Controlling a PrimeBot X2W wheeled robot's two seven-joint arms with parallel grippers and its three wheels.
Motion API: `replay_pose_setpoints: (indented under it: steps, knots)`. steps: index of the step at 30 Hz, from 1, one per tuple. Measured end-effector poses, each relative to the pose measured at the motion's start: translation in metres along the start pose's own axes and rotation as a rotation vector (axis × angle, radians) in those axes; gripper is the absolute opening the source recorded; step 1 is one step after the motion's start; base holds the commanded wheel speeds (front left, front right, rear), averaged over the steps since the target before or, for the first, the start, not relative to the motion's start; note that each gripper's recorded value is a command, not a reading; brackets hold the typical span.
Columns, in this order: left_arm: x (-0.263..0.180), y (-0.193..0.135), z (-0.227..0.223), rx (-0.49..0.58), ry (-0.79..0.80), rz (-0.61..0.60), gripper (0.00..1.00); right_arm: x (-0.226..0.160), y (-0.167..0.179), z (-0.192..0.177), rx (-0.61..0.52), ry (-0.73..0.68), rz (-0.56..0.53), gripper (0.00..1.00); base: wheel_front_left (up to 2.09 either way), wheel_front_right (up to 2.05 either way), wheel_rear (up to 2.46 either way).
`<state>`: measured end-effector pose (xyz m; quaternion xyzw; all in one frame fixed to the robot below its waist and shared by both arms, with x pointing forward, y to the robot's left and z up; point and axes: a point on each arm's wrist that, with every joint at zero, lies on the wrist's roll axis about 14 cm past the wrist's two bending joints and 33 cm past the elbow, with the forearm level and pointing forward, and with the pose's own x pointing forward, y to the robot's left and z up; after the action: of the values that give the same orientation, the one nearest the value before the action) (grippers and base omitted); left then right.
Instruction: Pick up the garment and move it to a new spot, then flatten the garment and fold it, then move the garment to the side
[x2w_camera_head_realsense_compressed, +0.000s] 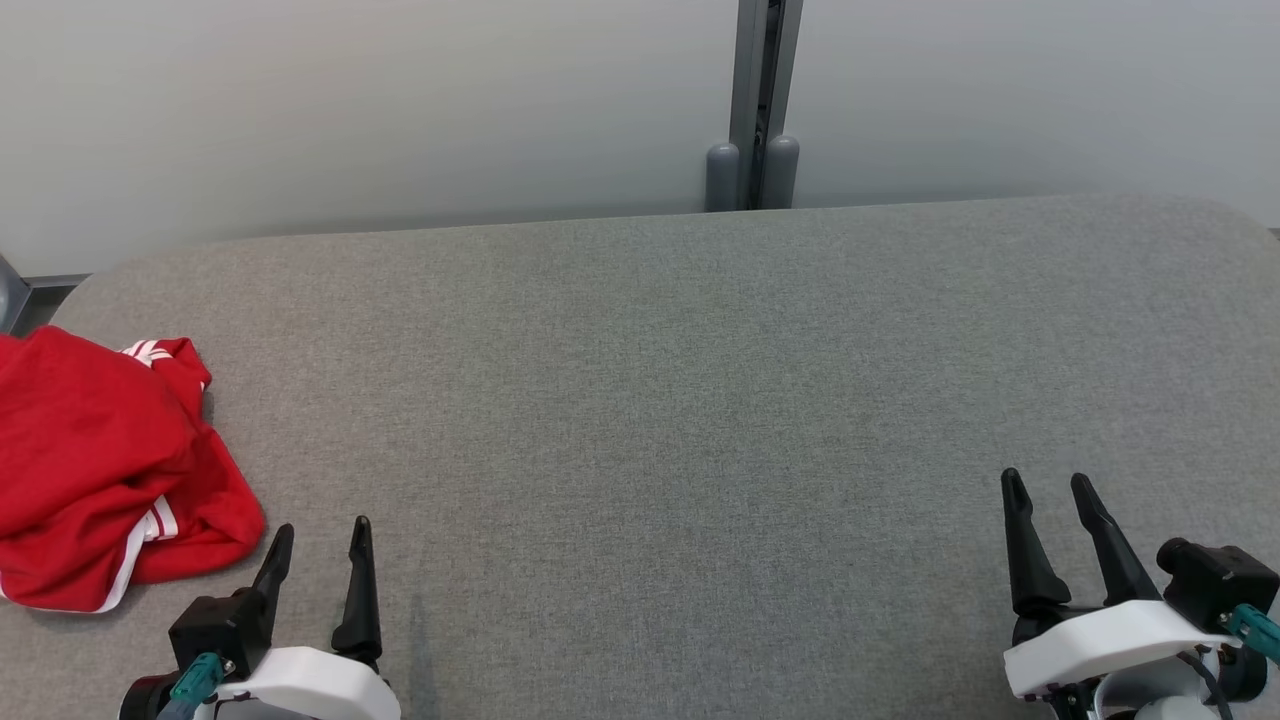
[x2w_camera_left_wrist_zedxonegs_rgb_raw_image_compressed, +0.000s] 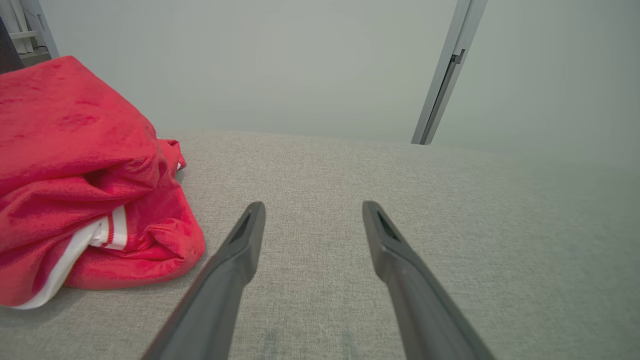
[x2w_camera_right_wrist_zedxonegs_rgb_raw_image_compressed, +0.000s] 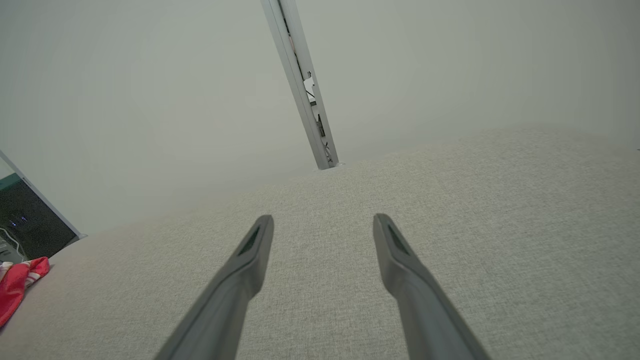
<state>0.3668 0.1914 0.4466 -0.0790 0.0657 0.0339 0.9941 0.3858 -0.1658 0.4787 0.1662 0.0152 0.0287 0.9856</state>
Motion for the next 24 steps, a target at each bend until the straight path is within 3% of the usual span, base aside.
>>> replay_pose_setpoints:
  steps: [24]
  knots:
    - [-0.002,0.0007,-0.0016,0.173,-0.019,-0.01,1.0,0.0028,0.0027,0.0023,-0.19,-0.016,0.036,1.0,0.0,0.0,0.0]
